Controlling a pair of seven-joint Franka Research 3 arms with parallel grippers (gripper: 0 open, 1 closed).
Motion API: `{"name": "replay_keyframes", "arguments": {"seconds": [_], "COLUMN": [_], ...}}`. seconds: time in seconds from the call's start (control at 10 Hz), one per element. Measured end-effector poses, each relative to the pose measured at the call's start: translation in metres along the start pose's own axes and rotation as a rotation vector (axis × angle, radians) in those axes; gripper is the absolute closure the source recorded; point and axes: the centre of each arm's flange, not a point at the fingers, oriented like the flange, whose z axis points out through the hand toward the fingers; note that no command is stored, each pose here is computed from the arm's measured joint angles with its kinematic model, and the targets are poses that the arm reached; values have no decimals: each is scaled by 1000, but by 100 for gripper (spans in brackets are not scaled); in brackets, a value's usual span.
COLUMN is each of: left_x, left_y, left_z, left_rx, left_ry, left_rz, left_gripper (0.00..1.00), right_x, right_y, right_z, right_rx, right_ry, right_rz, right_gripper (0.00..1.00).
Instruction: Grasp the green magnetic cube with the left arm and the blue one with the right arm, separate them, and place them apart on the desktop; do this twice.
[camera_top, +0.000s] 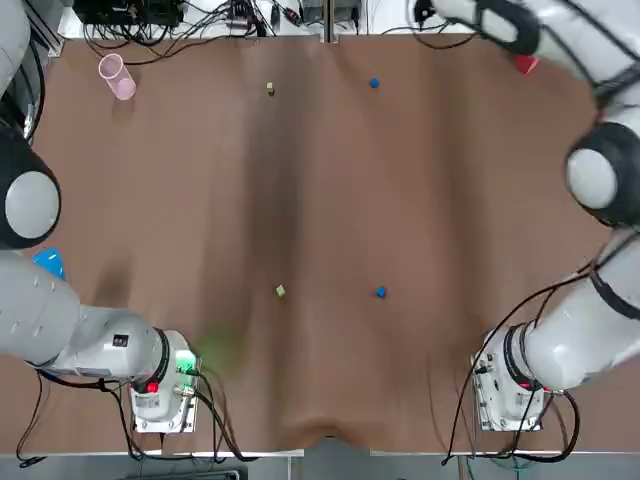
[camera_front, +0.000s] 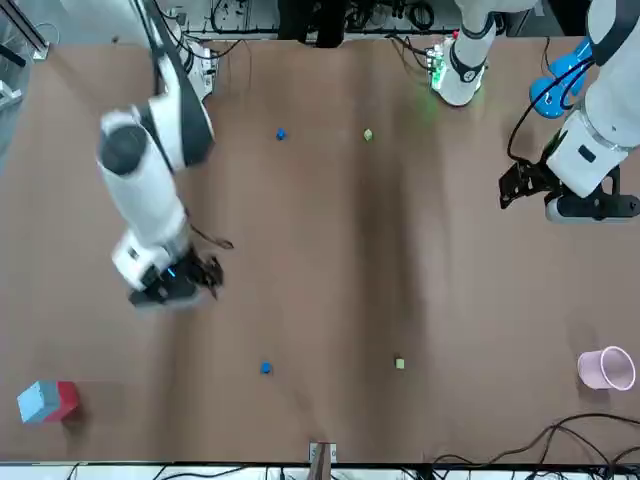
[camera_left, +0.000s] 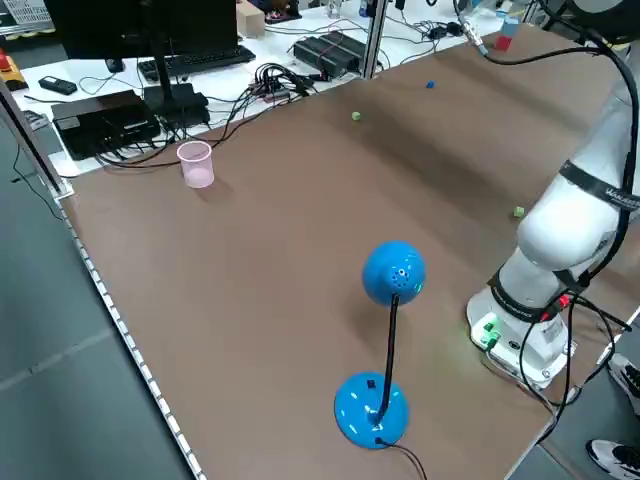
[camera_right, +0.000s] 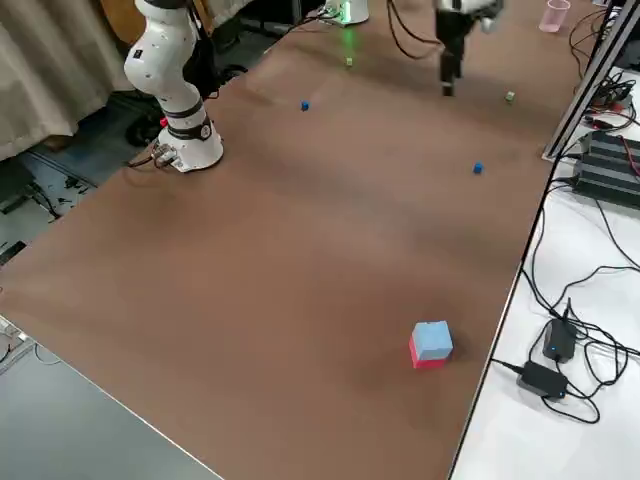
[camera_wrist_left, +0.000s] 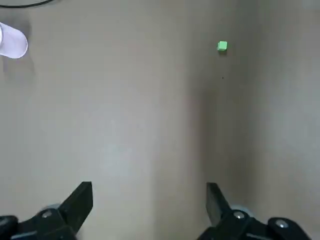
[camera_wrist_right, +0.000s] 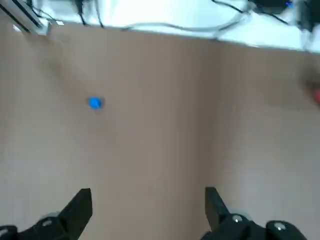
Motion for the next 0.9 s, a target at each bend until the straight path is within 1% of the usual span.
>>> {"name": "replay_keyframes", "arguments": {"seconds": [0.1,0.2,0.3,0.5,0.7,0.9], "left_x": [0,0,0,0,0,0], "left_y": [-1,-1,-1,-1,-1,1], "left_z": [0,0,0,0,0,0], "left_rx": [0,0,0,0,0,0], "left_ry": [0,0,0,0,0,0], "left_rz": [-2,-2,-2,-2,-2,2], "left_gripper": [0,0,0,0,0,0], "right_x": [-20,-33,-39,-42,-44,-44], "right_y": [25,57,91,146,158,173], "right_z": [-29,-49,-59,-51,-42,-39], "right_rx": [-4,3,25,56,63,96], "right_ry": [-69,-127,-165,-203,-218,-216], "right_rz": [34,48,41,6,-21,-72], "right_gripper": [0,1,1,1,2,3]}}
